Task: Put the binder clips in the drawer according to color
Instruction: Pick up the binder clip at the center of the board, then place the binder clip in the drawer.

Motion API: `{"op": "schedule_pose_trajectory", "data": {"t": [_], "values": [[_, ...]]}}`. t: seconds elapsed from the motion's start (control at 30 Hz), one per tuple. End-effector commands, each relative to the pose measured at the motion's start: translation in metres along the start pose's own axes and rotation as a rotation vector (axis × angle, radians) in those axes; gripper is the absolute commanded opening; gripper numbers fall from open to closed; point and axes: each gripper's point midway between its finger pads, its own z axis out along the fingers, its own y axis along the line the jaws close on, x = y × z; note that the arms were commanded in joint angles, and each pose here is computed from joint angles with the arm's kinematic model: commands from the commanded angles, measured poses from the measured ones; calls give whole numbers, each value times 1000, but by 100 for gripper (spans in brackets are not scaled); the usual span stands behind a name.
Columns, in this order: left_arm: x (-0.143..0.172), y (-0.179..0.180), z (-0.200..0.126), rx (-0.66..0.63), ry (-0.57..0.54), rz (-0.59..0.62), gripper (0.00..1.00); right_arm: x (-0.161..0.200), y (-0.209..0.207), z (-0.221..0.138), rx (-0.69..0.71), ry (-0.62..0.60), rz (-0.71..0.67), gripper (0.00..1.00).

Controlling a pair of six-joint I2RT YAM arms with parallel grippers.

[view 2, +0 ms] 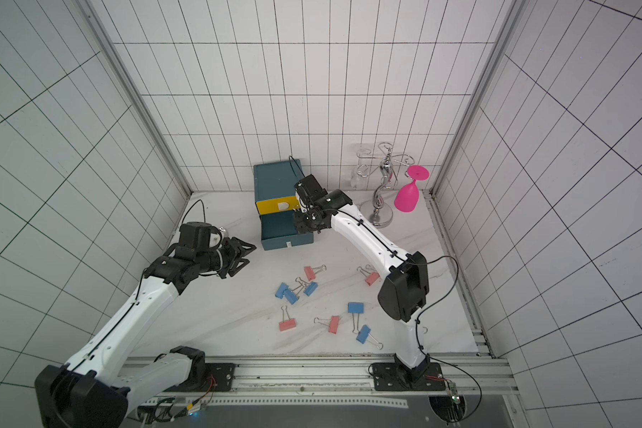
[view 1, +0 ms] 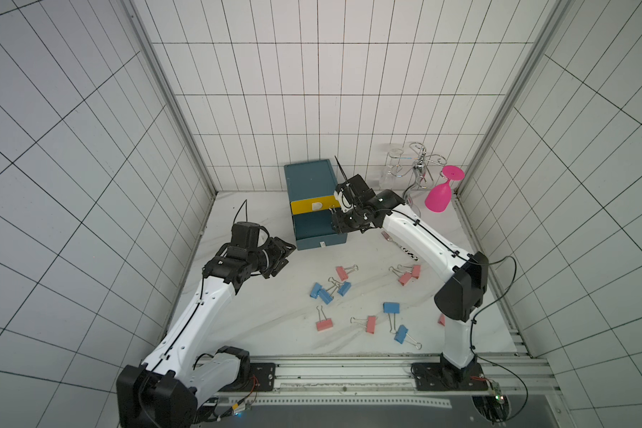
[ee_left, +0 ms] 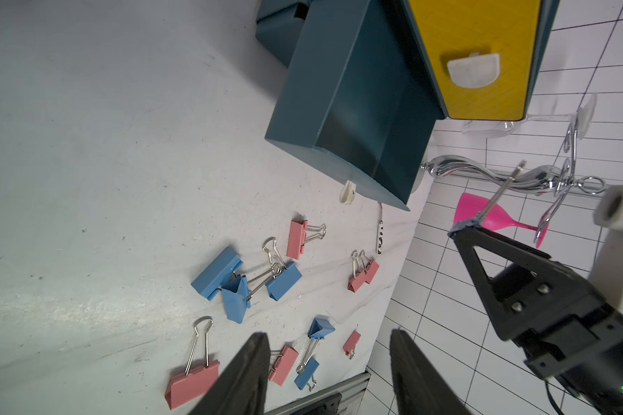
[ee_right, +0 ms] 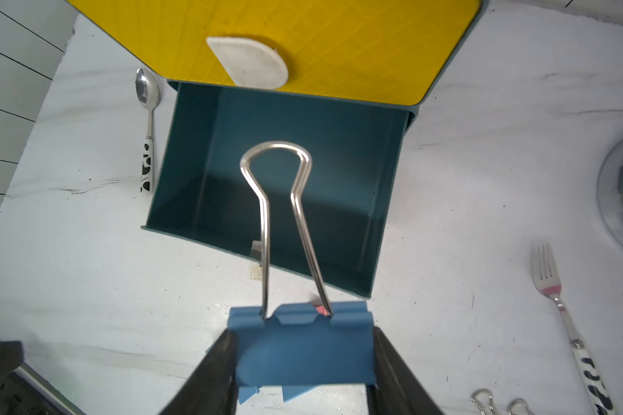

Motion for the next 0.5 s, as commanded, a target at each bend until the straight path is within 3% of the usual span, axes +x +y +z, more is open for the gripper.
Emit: {"op": "schedule_pose_trajectory", "data": {"t": [0.0,0.27,0.47], "values": [[-4,-11,-4,86,28,30,57,-5,-7,3,2,25,2,46],[-10,-6,-11,78,34,38,57,-11,-8,21,10,32,12,66],[-18,-1,-8,62,-9,15,57,-11,-10,-5,-7,8,15,67]]}}
